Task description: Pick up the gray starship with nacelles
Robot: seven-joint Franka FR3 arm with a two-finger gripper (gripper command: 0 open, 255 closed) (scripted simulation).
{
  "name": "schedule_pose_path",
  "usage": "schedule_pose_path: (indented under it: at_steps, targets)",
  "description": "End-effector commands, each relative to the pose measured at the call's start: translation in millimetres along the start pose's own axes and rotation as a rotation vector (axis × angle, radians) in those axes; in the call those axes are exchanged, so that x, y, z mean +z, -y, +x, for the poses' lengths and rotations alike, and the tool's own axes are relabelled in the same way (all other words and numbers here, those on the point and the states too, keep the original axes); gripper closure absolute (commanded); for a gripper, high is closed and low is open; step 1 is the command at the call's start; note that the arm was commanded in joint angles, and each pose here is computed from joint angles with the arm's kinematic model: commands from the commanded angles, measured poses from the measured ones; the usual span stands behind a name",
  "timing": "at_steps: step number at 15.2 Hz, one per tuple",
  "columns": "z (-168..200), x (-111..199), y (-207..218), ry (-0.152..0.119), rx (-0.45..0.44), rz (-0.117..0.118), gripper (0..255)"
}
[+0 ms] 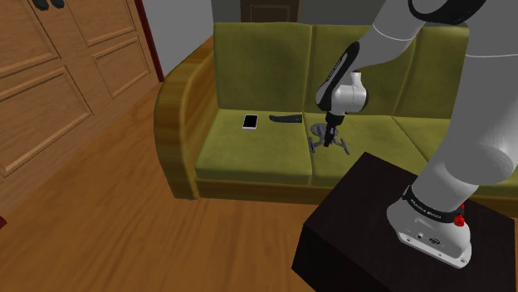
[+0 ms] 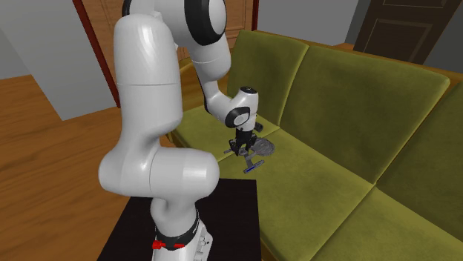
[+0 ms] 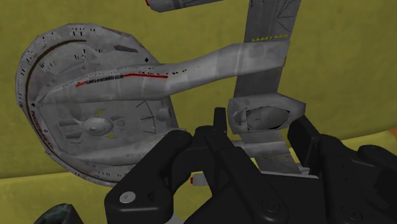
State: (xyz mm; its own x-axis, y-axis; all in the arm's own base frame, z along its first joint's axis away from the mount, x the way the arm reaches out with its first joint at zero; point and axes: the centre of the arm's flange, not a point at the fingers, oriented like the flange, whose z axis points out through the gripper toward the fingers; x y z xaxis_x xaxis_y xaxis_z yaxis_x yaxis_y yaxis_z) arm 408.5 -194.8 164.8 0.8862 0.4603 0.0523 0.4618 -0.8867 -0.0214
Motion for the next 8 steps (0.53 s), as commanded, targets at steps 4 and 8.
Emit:
schedule_pose_path:
  at_steps: [4, 8]
  targets:
    - [1, -21, 0, 0.000, 0.000, 0.000, 255]
    - [2, -42, 1, 0.000, 0.000, 0.000, 255]
